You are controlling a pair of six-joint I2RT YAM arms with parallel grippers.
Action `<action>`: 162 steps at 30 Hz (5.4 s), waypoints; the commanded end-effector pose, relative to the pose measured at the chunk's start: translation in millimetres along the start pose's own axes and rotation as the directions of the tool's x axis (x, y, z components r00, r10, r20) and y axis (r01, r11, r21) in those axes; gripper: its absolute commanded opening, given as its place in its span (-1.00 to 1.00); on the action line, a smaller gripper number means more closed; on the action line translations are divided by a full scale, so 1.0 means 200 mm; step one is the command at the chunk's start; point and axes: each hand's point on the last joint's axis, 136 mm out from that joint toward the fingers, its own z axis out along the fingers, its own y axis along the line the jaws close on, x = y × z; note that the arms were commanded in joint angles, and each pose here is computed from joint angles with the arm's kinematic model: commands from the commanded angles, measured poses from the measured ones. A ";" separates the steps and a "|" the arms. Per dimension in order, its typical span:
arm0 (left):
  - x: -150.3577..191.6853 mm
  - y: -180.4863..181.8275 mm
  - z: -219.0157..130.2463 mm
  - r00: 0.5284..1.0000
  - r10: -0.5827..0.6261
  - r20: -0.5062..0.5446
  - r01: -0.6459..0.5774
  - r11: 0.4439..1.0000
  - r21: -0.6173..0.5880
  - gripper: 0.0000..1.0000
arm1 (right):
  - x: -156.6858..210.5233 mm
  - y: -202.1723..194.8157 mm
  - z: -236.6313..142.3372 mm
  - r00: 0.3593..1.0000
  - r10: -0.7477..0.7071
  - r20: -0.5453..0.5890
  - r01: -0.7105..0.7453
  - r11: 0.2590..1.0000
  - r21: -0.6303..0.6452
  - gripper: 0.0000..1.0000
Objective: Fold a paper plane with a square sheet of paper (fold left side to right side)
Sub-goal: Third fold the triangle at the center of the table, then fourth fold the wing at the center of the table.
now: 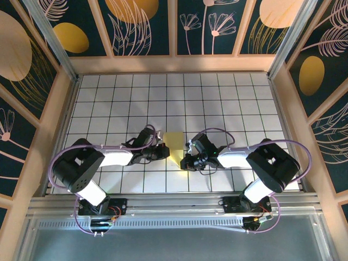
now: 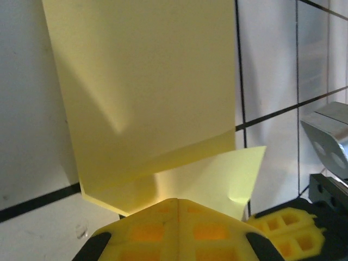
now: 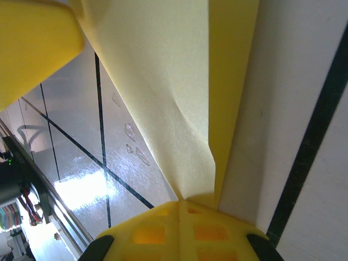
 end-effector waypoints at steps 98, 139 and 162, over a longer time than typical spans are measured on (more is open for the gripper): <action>-0.29 0.08 -0.15 0.968 -0.218 0.122 0.217 0.976 0.023 0.04 | -0.44 0.09 -0.14 0.923 -0.311 0.227 0.313 0.949 0.031 -0.38; -0.45 -0.01 0.06 0.982 -0.178 0.057 0.171 0.980 0.107 -0.99 | -0.44 0.05 -0.38 0.902 -0.274 0.335 0.254 0.962 0.102 -0.51; -0.40 -0.08 0.00 0.957 -0.278 0.081 0.269 0.957 0.105 -1.00 | -0.23 0.11 -0.18 0.838 -0.518 0.169 0.211 0.595 0.776 0.25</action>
